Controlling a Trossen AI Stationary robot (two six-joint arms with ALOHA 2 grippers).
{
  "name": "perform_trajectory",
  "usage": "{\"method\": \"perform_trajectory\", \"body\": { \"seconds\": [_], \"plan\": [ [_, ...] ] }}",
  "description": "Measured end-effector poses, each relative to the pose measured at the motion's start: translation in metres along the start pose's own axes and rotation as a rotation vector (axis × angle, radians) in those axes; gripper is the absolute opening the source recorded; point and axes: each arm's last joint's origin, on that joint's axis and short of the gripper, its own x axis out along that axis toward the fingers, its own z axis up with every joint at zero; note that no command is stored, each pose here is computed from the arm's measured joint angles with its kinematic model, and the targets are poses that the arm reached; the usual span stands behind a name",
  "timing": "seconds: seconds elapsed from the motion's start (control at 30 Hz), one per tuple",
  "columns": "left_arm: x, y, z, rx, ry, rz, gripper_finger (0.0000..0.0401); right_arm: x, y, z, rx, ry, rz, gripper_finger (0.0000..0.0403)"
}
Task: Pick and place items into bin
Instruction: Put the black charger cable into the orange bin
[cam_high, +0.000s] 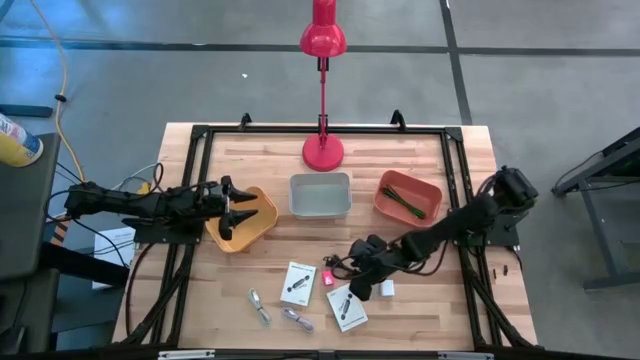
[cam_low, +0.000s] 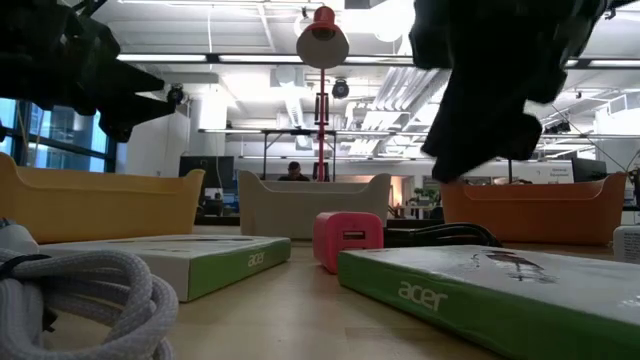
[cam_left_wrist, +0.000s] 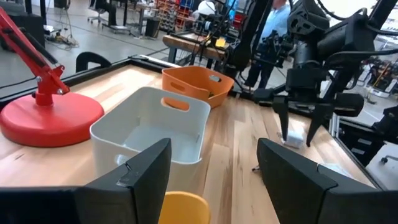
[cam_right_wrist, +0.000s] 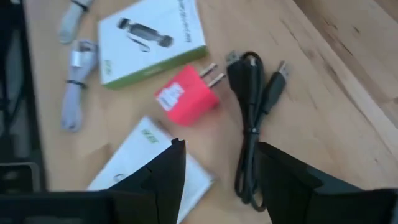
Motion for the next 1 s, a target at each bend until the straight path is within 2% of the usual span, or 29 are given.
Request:
{"method": "perform_trajectory", "body": {
  "seconds": [0.4, 0.57, 0.9, 1.0],
  "plan": [
    [0.0, 0.0, -0.002, 0.004, 0.017, 0.005, 0.0227, 0.021, -0.007, -0.009, -0.028, -0.016, -0.099, 0.0161],
    [0.0, 0.001, -0.004, 0.009, 0.036, 0.01, 0.0227, 0.028, -0.007, -0.011, -0.051, -0.005, -0.081, 0.0163],
    [0.0, 0.001, -0.005, 0.012, 0.046, 0.014, 0.0227, 0.038, -0.017, -0.008, -0.037, -0.03, -0.146, 0.015],
    [0.0, 0.001, -0.005, 0.012, 0.045, 0.02, 0.0227, 0.044, -0.02, -0.006, -0.047, -0.014, -0.134, 0.015]
  ]
}}
